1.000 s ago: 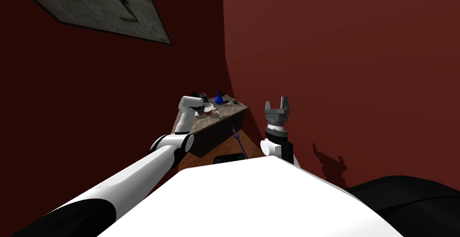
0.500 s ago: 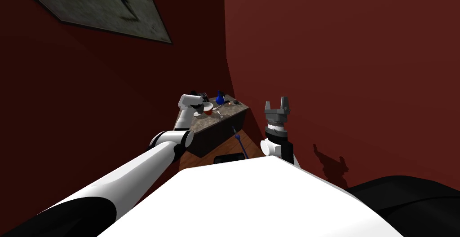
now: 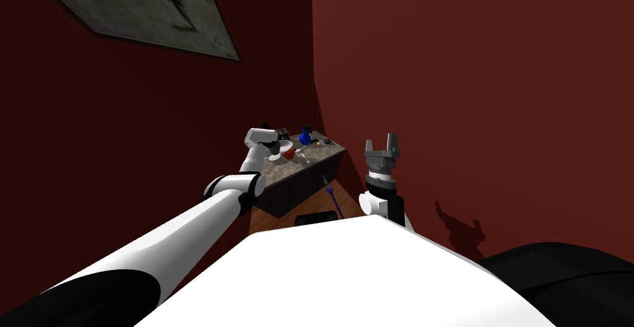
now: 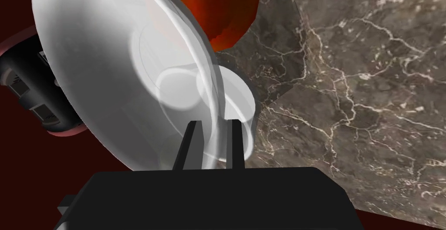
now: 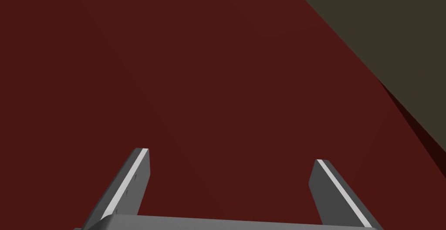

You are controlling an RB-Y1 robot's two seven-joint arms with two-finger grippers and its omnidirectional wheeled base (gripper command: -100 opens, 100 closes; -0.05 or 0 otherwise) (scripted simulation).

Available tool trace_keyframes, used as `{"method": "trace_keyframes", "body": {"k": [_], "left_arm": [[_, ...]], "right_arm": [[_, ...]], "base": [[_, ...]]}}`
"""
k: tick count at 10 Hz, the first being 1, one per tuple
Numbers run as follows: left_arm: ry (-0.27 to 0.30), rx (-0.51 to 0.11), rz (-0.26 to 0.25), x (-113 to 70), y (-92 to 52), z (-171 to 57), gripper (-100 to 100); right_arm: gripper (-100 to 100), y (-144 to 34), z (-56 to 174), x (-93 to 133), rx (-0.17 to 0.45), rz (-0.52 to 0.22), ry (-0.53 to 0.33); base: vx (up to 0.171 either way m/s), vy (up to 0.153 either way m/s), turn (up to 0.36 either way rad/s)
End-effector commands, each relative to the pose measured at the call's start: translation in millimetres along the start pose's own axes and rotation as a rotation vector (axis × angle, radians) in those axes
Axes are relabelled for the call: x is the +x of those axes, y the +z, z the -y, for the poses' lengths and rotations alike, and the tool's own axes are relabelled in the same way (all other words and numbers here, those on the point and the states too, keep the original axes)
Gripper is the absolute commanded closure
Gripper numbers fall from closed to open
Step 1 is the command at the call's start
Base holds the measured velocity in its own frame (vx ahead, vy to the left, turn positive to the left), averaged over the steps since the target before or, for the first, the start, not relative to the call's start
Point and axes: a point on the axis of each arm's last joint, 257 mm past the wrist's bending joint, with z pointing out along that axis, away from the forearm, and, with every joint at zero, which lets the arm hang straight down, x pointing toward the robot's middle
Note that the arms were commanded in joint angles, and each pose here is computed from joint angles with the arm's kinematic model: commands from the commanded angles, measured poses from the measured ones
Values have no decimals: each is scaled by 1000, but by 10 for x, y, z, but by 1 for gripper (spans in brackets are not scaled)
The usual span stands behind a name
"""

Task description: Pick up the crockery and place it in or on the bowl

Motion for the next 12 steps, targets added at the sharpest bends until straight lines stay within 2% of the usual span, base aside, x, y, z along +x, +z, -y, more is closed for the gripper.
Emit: {"method": "trace_keyframes", "body": {"k": [1,2,3,4,5,6,7,11,12], "left_arm": [[-9,-17,-1,-15,51,-24,100],[-22,-4,-7,-42,30,75,100],[-23,-23,-6,-45,75,18,100],[-35,-6,-12,-67,45,122,100],[-37,-28,-12,-69,98,53,100],[-48,-15,-18,-87,77,140,100],[-50,-33,-18,-88,120,82,100],[-84,-30,-36,-135,132,198,100],[-85,-47,-36,-134,172,139,100]], "right_arm": [[0,0,0,0,0,0,0],[0,0,0,0,0,0,0],[0,0,0,0,0,0,0],[0,0,0,0,0,0,0],[0,0,0,0,0,0,0],[0,0,0,0,0,0,0],[0,0,0,0,0,0,0],[0,0,0,0,0,0,0],[0,0,0,0,0,0,0]], "base": [[32,44,24],[34,53,37],[34,44,20],[36,51,44],[33,44,16],[34,44,33],[29,42,22],[34,45,34],[36,50,15]]}}
